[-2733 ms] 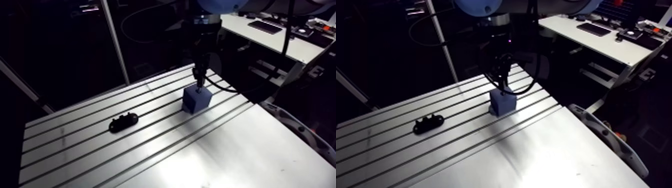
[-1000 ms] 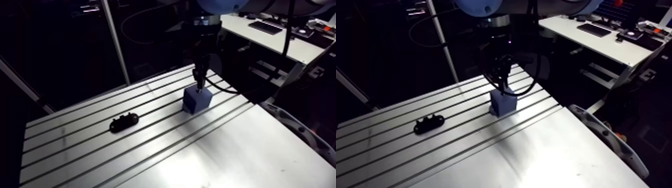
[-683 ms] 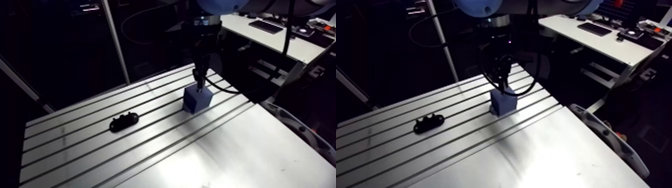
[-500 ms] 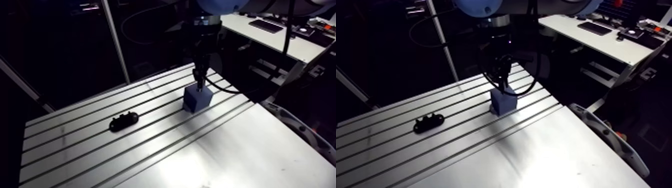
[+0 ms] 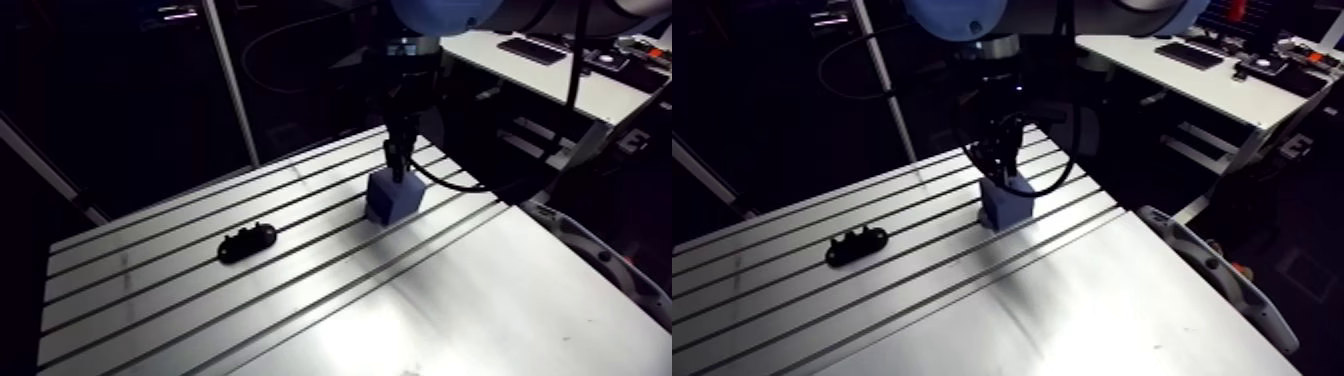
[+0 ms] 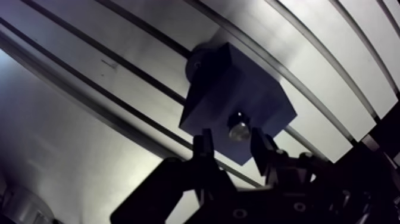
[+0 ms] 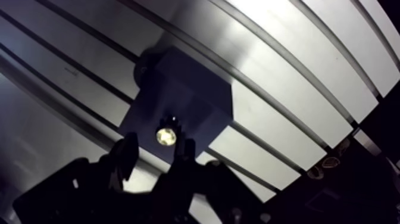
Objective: Pick up the M10 bolt and insert it into the hex recess until seated.
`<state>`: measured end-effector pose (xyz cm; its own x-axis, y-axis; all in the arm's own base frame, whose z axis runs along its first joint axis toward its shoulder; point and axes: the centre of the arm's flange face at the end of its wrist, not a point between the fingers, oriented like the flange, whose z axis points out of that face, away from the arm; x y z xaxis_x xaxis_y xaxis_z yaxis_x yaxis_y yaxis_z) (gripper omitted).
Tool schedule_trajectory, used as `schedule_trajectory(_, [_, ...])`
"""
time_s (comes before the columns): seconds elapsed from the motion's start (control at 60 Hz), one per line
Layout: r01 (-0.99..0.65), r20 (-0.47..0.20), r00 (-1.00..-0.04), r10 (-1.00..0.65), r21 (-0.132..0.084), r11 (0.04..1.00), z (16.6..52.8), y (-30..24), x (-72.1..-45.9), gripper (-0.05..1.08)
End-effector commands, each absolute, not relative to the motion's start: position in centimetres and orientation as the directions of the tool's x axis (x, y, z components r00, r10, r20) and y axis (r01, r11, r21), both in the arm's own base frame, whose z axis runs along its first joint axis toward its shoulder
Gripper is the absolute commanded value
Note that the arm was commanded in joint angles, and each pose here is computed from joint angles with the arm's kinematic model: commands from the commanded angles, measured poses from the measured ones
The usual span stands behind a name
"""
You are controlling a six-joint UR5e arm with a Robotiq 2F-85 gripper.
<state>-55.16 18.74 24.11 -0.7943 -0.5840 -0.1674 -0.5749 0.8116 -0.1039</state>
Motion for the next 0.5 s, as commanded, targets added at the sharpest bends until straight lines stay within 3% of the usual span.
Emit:
schedule_trajectory(0.017, [-0.573, -0.153, -0.802, -0.578, -0.079, 0.816, 24.4, 18.8, -55.2, 0.01])
schedule_trajectory(0.1, [-0.576, -0.131, -0.806, -0.577, -0.047, 0.816, 25.1, 18.9, -55.5, 0.01])
schedule_trajectory(0.367, [-0.566, -0.109, -0.819, -0.563, -0.005, 0.824, 27.8, 18.6, -55.3, 0.02])
schedule_trajectory(0.5, [-0.529, -0.074, -0.847, -0.527, 0.017, 0.848, 29.5, 18.2, -55.2, 0.09])
